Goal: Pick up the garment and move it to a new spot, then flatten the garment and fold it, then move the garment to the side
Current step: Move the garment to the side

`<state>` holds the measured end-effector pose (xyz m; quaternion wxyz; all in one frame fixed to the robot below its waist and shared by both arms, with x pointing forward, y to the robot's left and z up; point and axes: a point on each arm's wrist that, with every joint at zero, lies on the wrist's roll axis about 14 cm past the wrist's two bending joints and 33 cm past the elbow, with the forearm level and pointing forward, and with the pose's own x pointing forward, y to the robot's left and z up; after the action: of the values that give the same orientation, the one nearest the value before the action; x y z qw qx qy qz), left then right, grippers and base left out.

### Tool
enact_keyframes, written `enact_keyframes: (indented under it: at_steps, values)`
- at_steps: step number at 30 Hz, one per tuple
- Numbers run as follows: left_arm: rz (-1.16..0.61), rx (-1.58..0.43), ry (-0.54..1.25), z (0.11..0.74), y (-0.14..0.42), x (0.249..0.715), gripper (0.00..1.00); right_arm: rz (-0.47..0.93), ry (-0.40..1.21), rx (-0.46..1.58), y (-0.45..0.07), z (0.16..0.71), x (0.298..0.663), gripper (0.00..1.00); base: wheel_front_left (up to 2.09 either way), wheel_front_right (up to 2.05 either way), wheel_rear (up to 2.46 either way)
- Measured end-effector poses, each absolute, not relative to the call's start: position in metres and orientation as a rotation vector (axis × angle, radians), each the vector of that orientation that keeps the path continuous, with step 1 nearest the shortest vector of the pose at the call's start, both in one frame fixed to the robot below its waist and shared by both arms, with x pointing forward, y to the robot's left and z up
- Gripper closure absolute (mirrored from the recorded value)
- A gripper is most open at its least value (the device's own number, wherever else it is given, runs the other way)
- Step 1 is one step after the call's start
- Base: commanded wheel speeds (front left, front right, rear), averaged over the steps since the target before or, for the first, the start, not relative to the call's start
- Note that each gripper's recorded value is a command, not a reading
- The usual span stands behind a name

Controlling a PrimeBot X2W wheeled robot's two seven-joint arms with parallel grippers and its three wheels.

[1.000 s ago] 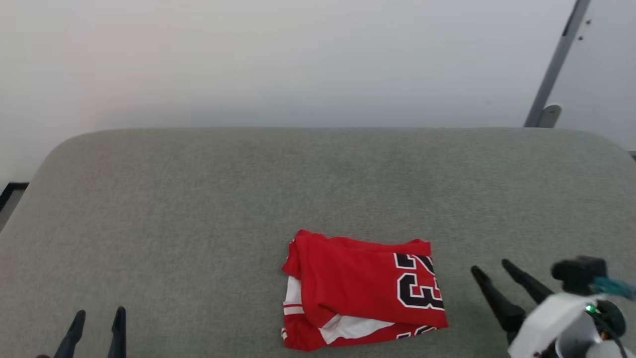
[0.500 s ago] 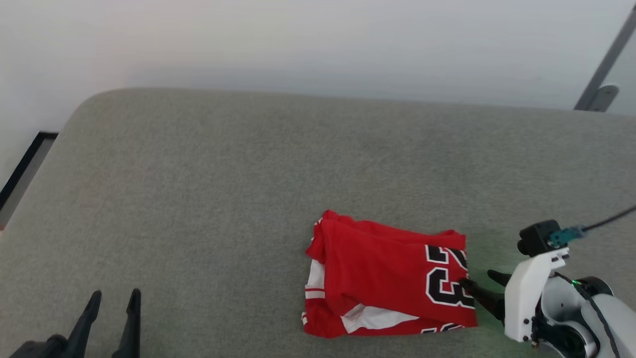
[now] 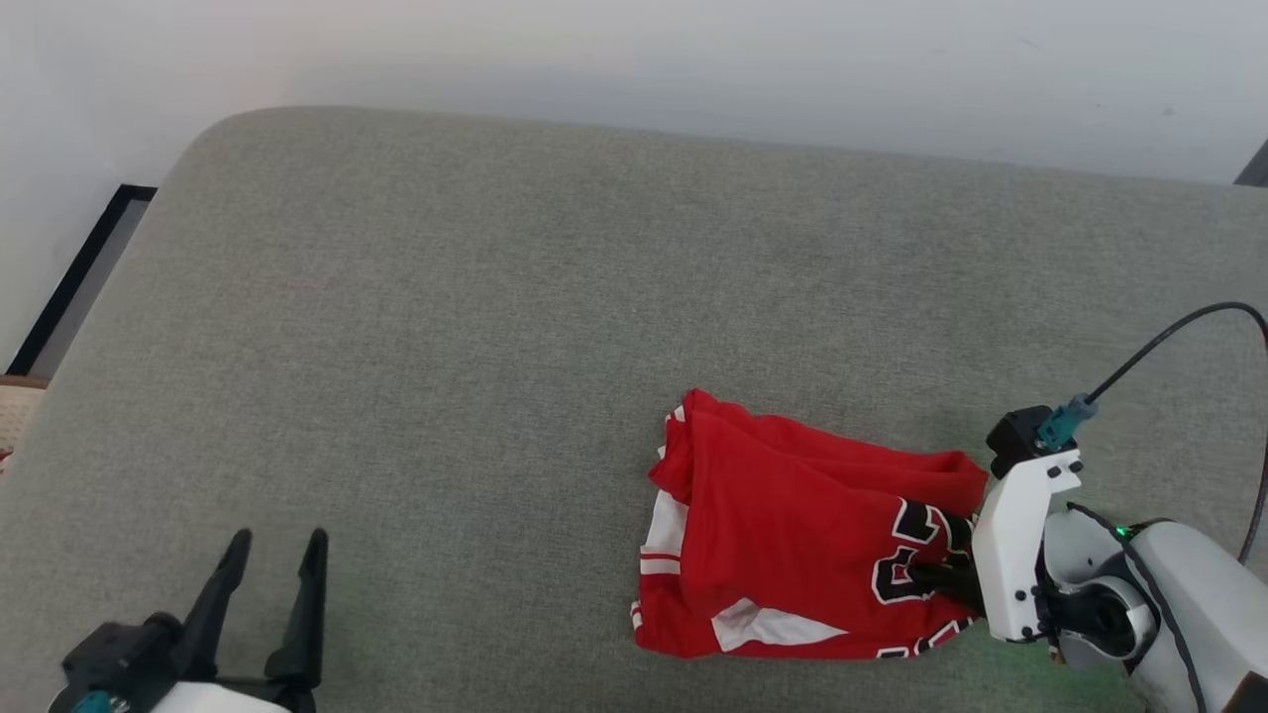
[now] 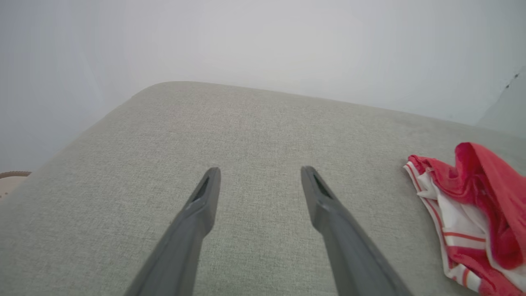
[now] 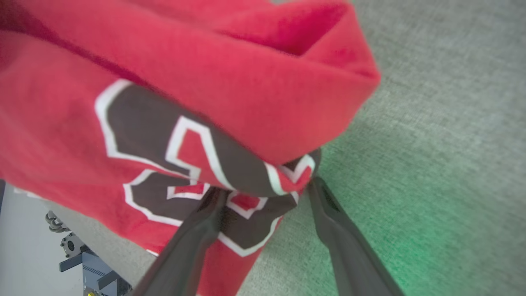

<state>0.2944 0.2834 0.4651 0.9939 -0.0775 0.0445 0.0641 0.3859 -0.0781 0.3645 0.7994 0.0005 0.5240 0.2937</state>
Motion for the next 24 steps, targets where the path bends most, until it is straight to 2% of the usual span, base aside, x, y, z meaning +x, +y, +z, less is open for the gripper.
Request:
enact_keyframes:
  at_steps: [1,6,13,24]
  values:
    - [0.126,-0.156,0.089,0.465,0.282,0.295,0.00,0.633,1.126,-0.002,-0.076,0.364,0.387,1.00,0.00,0.00,0.00]
    - [0.126,-0.159,0.085,0.466,0.283,0.298,0.00,0.660,1.118,0.005,-0.068,0.368,0.388,1.00,0.00,0.00,0.00]
    - [0.105,-0.151,0.054,0.476,0.284,0.311,0.00,0.648,1.023,0.014,-0.080,0.389,0.399,1.00,0.00,0.00,0.00]
    - [-0.016,-0.127,-0.006,0.495,0.255,0.357,0.00,0.516,0.803,-0.076,-0.142,0.446,0.436,1.00,0.00,0.00,0.00]
